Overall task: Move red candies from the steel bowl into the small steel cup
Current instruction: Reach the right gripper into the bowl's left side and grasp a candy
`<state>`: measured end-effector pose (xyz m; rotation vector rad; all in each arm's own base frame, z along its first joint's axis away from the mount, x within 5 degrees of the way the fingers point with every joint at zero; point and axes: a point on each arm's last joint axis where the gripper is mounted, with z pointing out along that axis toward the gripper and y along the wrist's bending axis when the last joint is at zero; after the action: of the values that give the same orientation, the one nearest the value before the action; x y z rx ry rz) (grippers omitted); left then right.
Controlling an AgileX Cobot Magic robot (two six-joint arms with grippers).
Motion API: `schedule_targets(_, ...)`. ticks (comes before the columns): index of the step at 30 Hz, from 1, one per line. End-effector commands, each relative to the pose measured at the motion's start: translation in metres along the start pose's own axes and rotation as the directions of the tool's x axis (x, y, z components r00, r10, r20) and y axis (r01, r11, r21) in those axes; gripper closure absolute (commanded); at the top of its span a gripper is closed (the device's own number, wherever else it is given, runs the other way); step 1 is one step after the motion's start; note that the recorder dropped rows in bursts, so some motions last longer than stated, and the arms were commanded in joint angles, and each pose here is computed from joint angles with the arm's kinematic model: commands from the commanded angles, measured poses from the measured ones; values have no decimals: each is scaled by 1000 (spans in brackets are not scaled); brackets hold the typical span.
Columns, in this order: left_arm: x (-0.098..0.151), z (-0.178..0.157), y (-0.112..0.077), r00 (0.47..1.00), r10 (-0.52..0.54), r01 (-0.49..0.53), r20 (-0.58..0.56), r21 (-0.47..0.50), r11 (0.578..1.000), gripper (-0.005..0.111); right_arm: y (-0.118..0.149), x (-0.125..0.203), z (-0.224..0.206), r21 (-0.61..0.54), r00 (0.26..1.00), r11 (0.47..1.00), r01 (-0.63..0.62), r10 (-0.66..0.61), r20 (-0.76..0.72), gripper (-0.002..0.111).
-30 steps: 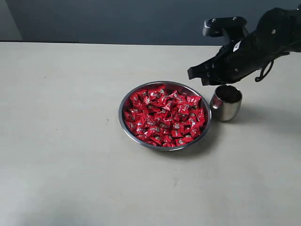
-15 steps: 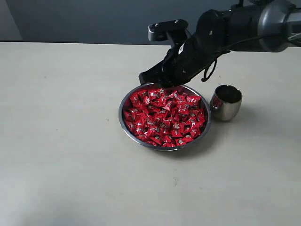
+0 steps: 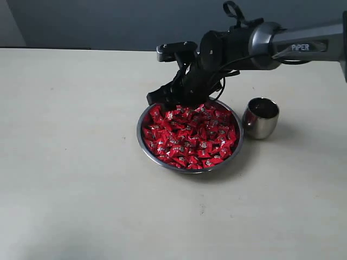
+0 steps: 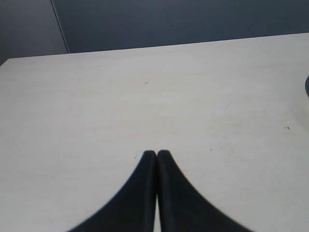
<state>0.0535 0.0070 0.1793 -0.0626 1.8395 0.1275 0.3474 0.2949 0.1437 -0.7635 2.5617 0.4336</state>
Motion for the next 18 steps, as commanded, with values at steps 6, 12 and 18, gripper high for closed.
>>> schedule_targets(6, -3, -1, 0, 1000, 2, -2, 19, 6, 1000, 106, -5, -1, 23, 13, 1000, 1000, 19, -19, -23, 59)
schedule_targets(12, -3, -1, 0, 1000, 2, -2, 19, 6, 1000, 106, -7, 2, 21, 25, 997, 998, 49, -47, -56, 99)
schedule_targets(18, -3, -1, 0, 1000, 2, -2, 19, 6, 1000, 106, -7, -1, 10, 50, 996, 997, 63, -60, -58, 109)
